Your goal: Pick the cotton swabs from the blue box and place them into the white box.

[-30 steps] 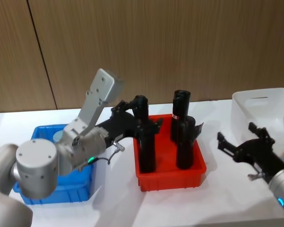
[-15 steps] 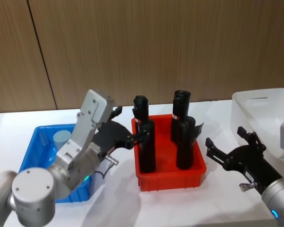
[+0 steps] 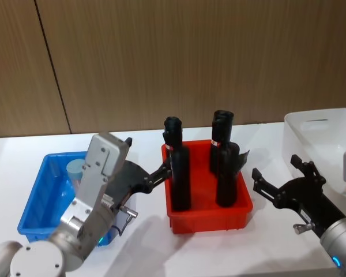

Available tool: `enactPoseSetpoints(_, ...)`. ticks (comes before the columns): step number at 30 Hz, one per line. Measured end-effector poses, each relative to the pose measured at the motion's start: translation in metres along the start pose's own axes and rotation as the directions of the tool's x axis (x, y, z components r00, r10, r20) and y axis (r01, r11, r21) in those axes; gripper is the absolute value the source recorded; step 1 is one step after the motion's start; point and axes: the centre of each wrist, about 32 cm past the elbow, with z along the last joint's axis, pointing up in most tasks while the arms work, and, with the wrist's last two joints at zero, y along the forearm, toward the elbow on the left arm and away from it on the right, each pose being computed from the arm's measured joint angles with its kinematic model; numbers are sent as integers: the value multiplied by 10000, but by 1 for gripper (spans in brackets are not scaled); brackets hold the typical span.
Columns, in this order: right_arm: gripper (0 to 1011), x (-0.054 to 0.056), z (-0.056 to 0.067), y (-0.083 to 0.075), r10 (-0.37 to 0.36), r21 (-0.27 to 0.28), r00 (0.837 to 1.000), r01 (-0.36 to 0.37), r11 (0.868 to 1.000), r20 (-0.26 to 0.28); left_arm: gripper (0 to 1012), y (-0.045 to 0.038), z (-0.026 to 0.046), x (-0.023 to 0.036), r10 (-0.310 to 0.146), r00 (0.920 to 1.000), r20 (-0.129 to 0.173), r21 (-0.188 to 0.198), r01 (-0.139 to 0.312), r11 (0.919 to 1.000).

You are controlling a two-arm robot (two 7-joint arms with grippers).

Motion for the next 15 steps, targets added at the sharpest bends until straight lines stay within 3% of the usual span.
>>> enactPoseSetpoints(8,1001,0,0,0,1,-3,10000,-1,10000,-2,1004,101,-34,-68,405,9992,12,-161,-405,9991)
enactPoseSetpoints(15,1001,19,-14,17,50,-36,10000,-50,10000,-4,1004,110,-37,-74,442,9990,13,-179,-442,9989)
